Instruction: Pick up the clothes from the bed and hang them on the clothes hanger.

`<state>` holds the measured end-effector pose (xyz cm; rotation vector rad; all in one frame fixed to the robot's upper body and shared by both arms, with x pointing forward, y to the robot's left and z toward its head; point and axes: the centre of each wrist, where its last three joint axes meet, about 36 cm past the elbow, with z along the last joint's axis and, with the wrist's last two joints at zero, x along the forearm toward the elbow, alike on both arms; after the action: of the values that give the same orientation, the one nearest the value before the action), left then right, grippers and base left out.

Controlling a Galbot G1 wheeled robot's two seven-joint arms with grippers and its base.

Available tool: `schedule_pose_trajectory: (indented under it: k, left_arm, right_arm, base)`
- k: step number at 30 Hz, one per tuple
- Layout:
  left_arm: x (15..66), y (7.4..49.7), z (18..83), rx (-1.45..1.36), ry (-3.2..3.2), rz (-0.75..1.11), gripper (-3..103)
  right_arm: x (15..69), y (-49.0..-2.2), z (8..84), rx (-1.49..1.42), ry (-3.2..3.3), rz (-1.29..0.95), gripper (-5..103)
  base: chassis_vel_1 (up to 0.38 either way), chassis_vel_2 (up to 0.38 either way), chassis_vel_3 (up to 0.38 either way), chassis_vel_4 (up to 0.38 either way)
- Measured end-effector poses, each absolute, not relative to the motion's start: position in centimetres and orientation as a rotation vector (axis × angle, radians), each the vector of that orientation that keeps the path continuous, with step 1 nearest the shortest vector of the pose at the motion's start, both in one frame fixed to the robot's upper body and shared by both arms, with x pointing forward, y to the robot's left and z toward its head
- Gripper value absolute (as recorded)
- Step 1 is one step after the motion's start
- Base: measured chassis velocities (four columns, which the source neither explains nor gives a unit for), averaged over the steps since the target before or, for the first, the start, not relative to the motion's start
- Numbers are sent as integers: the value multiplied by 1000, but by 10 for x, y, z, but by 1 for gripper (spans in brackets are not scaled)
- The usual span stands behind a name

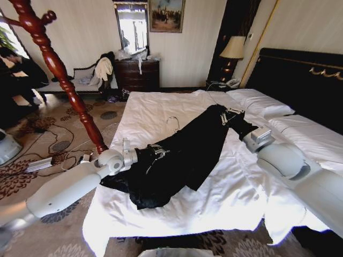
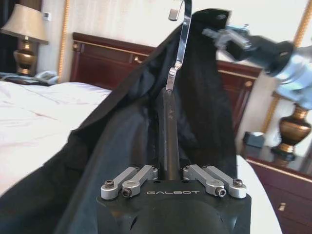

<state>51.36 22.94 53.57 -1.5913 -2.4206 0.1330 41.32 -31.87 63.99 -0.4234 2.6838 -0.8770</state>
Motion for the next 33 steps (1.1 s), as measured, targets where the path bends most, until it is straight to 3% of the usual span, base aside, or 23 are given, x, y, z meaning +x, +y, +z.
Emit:
schedule_pose_trajectory:
  k: [19,25,33]
  left_arm:
    - [549,194,543,-1498,-2507,98,15]
    - [564,212,555,-1396,-2593,52,15]
    - [540,194,567,-1502,-2541,152,15]
  right_arm:
    - [395,-309,668,-433,2673,-795,0]
    - [390,-308,674,-438,2667,-793,0]
    - [395,-307,666,-444,2685,-788,0]
  base:
    - [0,0,0,0]
    - [0,0,0,0]
    - [0,0,0,0]
